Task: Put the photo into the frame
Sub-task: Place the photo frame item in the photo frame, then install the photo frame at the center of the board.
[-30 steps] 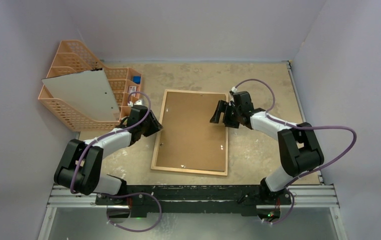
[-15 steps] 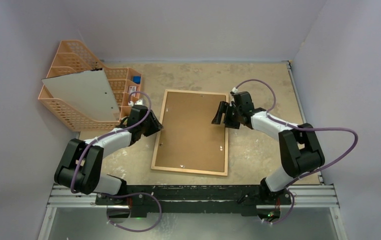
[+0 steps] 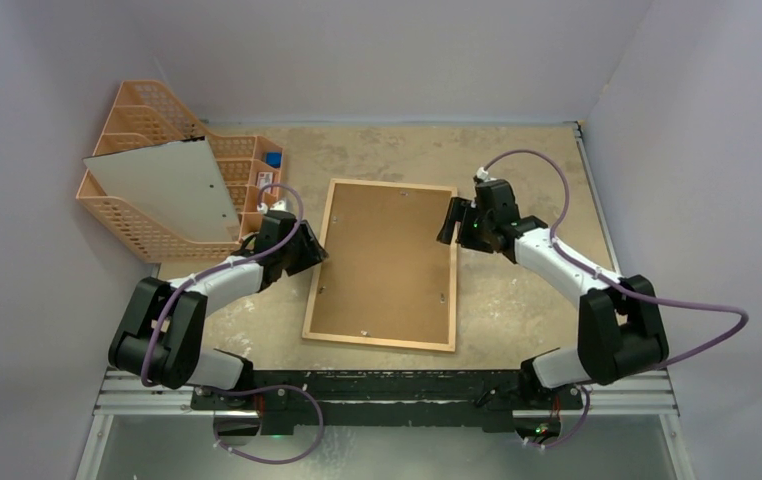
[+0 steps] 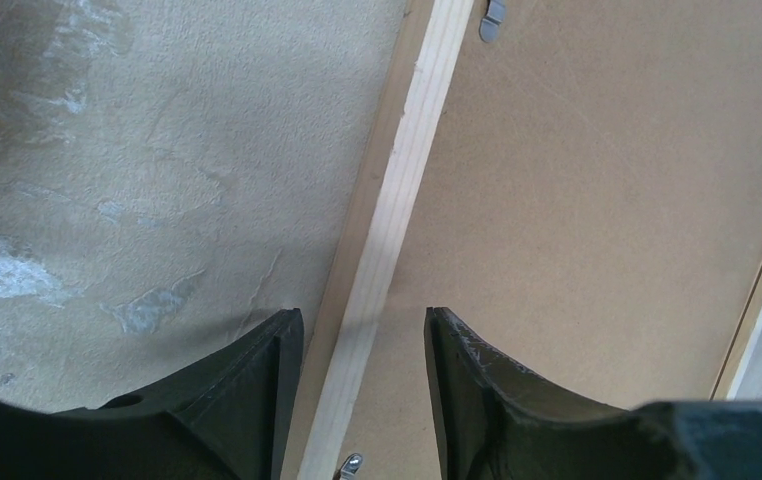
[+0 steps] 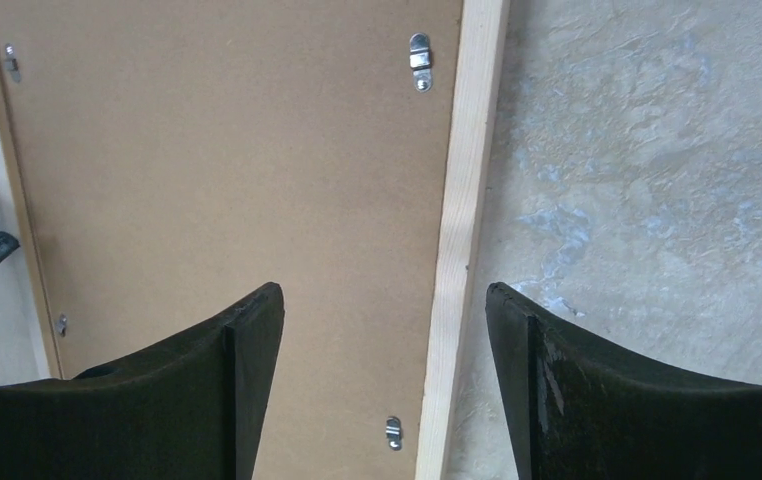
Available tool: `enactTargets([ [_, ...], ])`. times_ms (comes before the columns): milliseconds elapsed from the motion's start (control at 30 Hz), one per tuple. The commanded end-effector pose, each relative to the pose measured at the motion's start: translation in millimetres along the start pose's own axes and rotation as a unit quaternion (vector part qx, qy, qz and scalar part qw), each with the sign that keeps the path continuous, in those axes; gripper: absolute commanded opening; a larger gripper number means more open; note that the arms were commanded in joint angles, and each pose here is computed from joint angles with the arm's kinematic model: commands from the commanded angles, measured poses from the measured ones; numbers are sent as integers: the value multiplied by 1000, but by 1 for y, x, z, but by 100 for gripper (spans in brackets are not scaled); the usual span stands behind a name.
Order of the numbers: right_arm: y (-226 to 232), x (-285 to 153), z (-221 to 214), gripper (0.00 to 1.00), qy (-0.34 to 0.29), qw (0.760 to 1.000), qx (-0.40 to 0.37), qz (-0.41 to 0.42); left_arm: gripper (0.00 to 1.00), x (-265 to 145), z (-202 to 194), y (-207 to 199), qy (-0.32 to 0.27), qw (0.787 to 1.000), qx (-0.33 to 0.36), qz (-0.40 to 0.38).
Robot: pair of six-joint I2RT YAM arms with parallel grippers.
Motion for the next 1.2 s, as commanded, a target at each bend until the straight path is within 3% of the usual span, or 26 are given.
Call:
enactTargets([
  [0,10,-10,-4,75,-12,998,-18,55,50,-6,9,-9,-10,1000,12,-18],
  [233,41,-28,-28,70,5,981,-19,195,54,-27,2,-2,-5,1000,15,-8],
  [433,69,-20,-62,64,45,965,26,258,56,-39,-13,12,9,1000,21,17],
  [600,106,-14,-81,63,71,958,80,267,54,-46,-31,32,38,997,21,61],
  [933,166,22,-110,62,109,950,156,250,45,-68,-67,32,67,997,-33,-2],
  [967,173,27,-113,61,116,949,153,250,43,-69,-71,32,72,997,-36,-6],
  [1100,199,48,-133,38,150,945,142,253,35,-69,-83,33,87,995,-41,-11],
  [1167,209,57,-141,33,164,944,141,251,31,-67,-88,34,99,994,-38,-7],
])
Point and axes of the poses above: each gripper's point midway between its finger pads, its own x axis out along the fingers, its own y axis along the line the jaws close on, z = x × y, the point moved 6 cm from there along -x, back along the fingers, and after that the axes turned 4 degrees about x, right-handed, at the moved point
